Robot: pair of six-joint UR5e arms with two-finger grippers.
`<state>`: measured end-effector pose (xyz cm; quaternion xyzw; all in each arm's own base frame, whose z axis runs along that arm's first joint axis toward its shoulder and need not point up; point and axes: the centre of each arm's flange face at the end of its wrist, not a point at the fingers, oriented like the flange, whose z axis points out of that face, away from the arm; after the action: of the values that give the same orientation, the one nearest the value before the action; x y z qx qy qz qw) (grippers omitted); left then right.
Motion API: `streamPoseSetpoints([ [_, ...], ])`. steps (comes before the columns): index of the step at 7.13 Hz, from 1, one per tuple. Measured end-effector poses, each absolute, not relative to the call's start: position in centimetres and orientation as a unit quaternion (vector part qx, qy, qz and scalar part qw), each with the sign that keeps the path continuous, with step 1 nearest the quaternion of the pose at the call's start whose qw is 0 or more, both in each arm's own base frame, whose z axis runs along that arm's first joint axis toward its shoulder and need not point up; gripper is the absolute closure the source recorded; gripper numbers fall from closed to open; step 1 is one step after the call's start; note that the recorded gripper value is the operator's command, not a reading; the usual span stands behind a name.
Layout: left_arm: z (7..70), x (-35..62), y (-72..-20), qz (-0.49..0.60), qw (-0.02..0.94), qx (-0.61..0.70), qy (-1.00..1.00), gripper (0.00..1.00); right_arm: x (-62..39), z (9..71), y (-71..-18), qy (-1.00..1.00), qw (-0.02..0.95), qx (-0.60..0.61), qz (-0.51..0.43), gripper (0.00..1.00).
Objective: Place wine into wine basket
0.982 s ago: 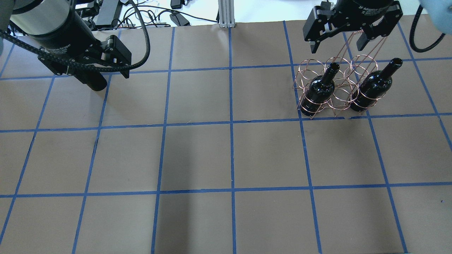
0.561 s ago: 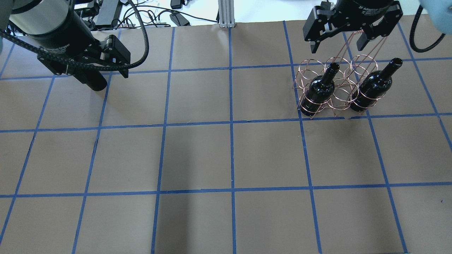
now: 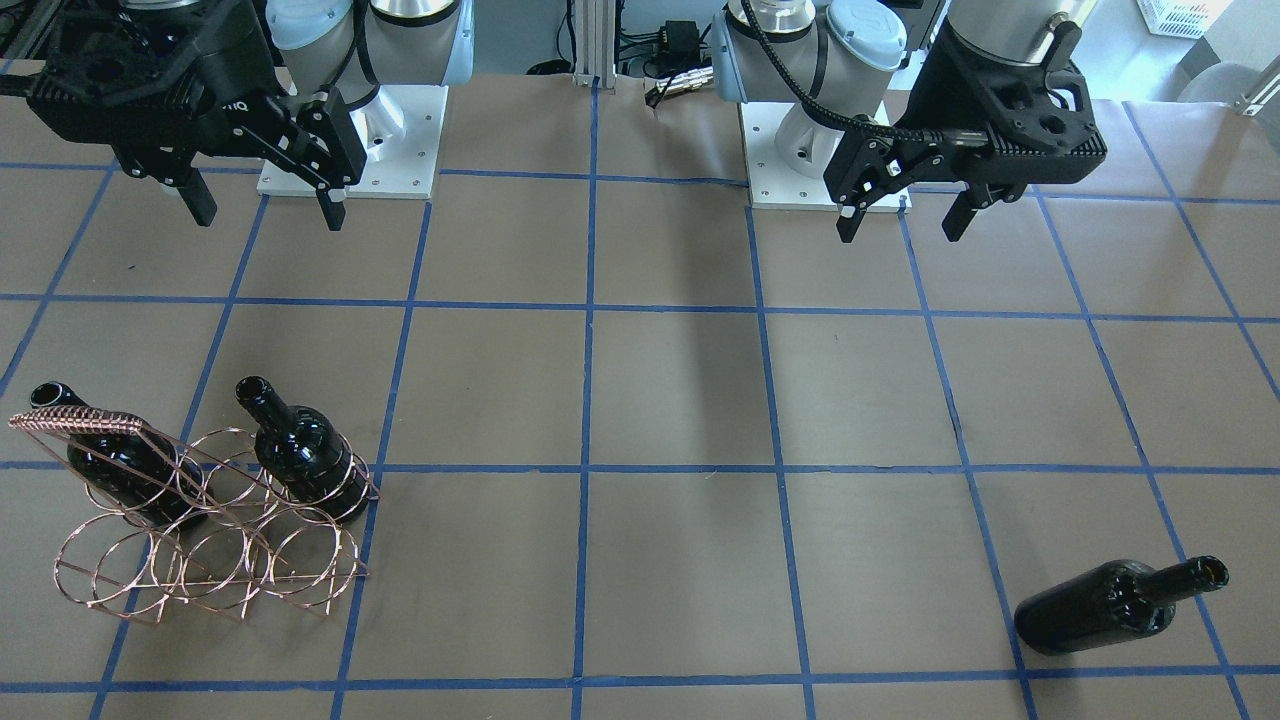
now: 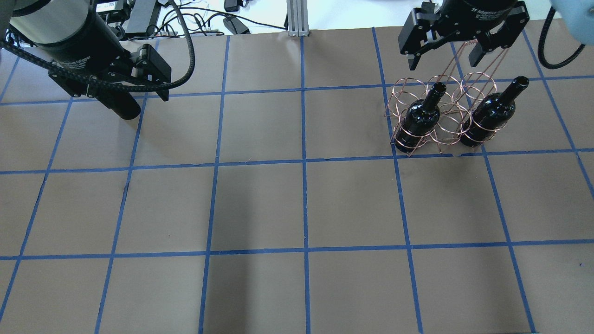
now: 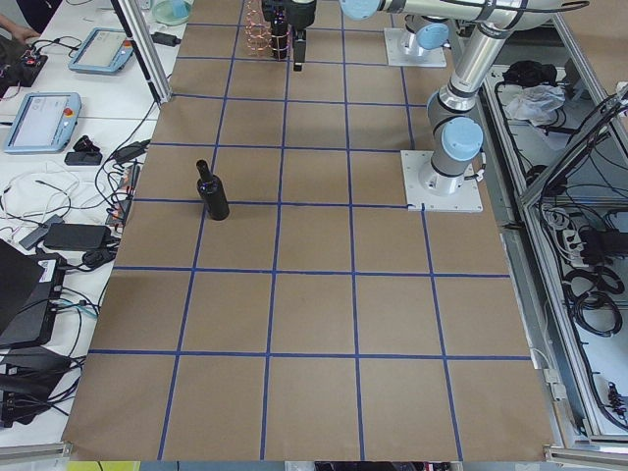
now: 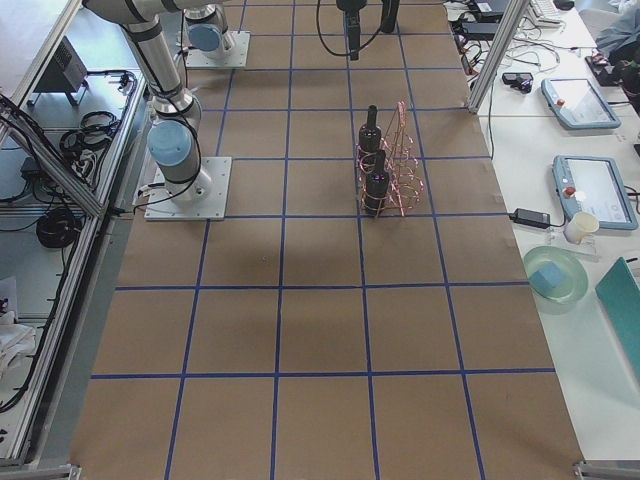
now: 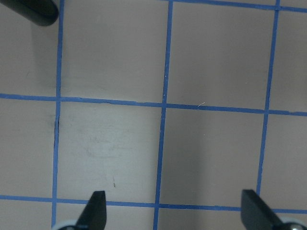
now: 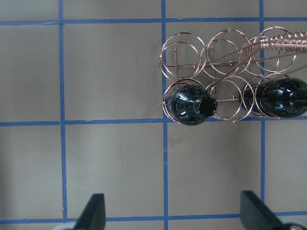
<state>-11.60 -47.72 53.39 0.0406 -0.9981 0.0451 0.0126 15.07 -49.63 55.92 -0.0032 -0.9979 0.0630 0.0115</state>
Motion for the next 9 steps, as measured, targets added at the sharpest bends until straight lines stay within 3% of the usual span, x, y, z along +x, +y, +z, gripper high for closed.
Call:
streamPoseSetpoints([
  [7,53.5,-10.1,-48.3,0.047,0.009,0.051,-0.998,0.0,15.1,55.8,-49.6,-0.998,0.012,-0.003,0.062,0.0],
  [9,53.4,-2.9,-49.9,0.048,0.009,0.067,-0.997,0.0,15.1,55.8,-49.6,-0.998,0.012,-0.003,0.062,0.0],
])
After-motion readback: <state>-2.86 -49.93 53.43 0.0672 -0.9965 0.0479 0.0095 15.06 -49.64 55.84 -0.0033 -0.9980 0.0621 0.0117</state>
